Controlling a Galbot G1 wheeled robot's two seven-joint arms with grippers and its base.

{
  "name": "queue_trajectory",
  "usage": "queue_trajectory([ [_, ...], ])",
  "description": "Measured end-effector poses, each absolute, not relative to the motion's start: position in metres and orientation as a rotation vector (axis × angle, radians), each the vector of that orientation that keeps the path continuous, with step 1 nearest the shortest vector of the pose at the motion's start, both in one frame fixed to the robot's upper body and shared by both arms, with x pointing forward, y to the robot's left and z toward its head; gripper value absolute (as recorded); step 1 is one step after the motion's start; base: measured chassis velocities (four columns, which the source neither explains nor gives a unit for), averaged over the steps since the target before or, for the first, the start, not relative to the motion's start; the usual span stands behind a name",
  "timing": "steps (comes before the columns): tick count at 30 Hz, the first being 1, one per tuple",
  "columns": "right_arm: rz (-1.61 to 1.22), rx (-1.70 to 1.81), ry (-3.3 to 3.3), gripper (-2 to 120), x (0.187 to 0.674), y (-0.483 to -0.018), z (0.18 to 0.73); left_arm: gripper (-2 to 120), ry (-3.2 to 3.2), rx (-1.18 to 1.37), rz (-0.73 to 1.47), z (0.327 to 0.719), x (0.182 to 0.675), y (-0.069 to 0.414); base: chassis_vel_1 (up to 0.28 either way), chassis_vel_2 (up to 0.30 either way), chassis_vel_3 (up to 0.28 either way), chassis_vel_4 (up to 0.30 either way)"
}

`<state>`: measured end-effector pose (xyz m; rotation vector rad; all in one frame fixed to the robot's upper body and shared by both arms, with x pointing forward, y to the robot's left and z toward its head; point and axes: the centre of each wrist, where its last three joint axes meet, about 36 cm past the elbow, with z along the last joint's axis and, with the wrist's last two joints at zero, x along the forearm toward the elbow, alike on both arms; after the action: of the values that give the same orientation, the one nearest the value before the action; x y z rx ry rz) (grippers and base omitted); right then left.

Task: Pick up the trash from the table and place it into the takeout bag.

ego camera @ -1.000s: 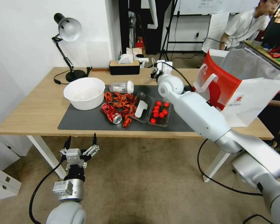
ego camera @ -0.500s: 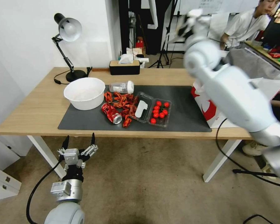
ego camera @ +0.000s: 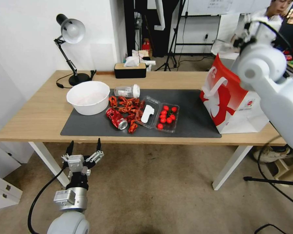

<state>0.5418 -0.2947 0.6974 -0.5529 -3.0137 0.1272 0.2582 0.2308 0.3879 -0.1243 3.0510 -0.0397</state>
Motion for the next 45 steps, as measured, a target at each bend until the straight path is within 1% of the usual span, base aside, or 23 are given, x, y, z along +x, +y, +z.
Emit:
queue_trajectory([
  [6, 0.14, -0.571, -2.982, 0, 0.535, -0.305, 0.685, 100, 3.052, -0.112, -0.043, 0.388, 0.258, 0.228, 0.0, 0.0, 0.0, 0.0],
  [7, 0.145, -0.573, -2.973, 3, 0.534, -0.306, 0.683, 100, 3.051, -0.11, -0.043, 0.389, 0.258, 0.228, 0.0, 0.0, 0.0, 0.0],
  [8, 0.152, -0.574, -2.964, 10, 0.533, -0.307, 0.682, 100, 3.05, -0.109, -0.042, 0.389, 0.258, 0.228, 0.0, 0.0, 0.0, 0.0],
  [9, 0.152, -0.574, -2.964, 10, 0.533, -0.307, 0.682, 100, 3.05, -0.109, -0.042, 0.389, 0.258, 0.228, 0.0, 0.0, 0.0, 0.0],
  [11, 0.156, -0.575, -2.957, 14, 0.533, -0.307, 0.68, 100, 3.05, -0.108, -0.039, 0.389, 0.258, 0.229, 0.0, 0.0, 0.0, 0.0],
  [12, 0.156, -0.577, -2.954, 25, 0.533, -0.307, 0.68, 100, 3.049, -0.109, -0.035, 0.389, 0.258, 0.23, 0.0, 0.0, 0.0, 0.0],
  [14, 0.155, -0.578, -2.954, 26, 0.533, -0.307, 0.68, 100, 3.048, -0.109, -0.034, 0.39, 0.258, 0.23, 0.0, 0.0, 0.0, 0.0],
  [16, 0.155, -0.58, -2.953, 37, 0.533, -0.307, 0.68, 100, 3.046, -0.11, -0.033, 0.391, 0.258, 0.23, 0.0, 0.0, 0.0, 0.0],
  [17, 0.155, -0.58, -2.953, 37, 0.533, -0.307, 0.68, 100, 3.046, -0.11, -0.033, 0.391, 0.258, 0.23, 0.0, 0.0, 0.0, 0.0],
  [18, 0.155, -0.58, -2.952, 41, 0.533, -0.307, 0.68, 100, 3.045, -0.11, -0.033, 0.391, 0.258, 0.23, 0.0, 0.0, 0.0, 0.0],
  [20, 0.157, -0.58, -2.95, 52, 0.533, -0.308, 0.68, 100, 3.044, -0.11, -0.034, 0.392, 0.258, 0.23, 0.0, 0.0, 0.0, 0.0],
  [21, 0.157, -0.58, -2.95, 52, 0.533, -0.308, 0.68, 100, 3.044, -0.11, -0.034, 0.392, 0.258, 0.23, 0.0, 0.0, 0.0, 0.0],
  [24, 0.145, -0.556, -2.919, 66, 0.532, -0.308, 0.68, 100, 3.041, -0.108, -0.033, 0.393, 0.258, 0.23, 0.0, 0.0, 0.0, 0.0],
  [25, 0.145, -0.556, -2.919, 66, 0.532, -0.308, 0.68, 100, 3.041, -0.108, -0.033, 0.393, 0.258, 0.23, 0.0, 0.0, 0.0, 0.0],
  [28, 0.138, -0.519, -2.873, 82, 0.531, -0.309, 0.682, 100, 3.039, -0.106, -0.033, 0.394, 0.258, 0.23, 0.0, 0.0, 0.0, 0.0],
  [29, 0.138, -0.519, -2.873, 82, 0.531, -0.309, 0.682, 100, 3.039, -0.106, -0.033, 0.394, 0.258, 0.23, 0.0, 0.0, 0.0, 0.0],
  [32, 0.145, -0.508, -2.854, 95, 0.53, -0.311, 0.682, 100, 3.037, -0.105, -0.033, 0.395, 0.257, 0.23, 0.0, 0.0, 0.0, 0.0],
  [33, 0.145, -0.508, -2.854, 95, 0.53, -0.311, 0.682, 100, 3.037, -0.105, -0.033, 0.395, 0.257, 0.23, 0.0, 0.0, 0.0, 0.0],
  [34, 0.151, -0.505, -2.847, 99, 0.53, -0.312, 0.683, 100, 3.037, -0.104, -0.034, 0.396, 0.257, 0.23, 0.0, 0.0, 0.0, 0.0],
  [45, 0.127, -0.453, -2.793, 100, 0.528, -0.316, 0.697, 100, 3.036, -0.103, -0.034, 0.398, 0.254, 0.229, 0.0, 0.0, 0.0, 0.0],
])
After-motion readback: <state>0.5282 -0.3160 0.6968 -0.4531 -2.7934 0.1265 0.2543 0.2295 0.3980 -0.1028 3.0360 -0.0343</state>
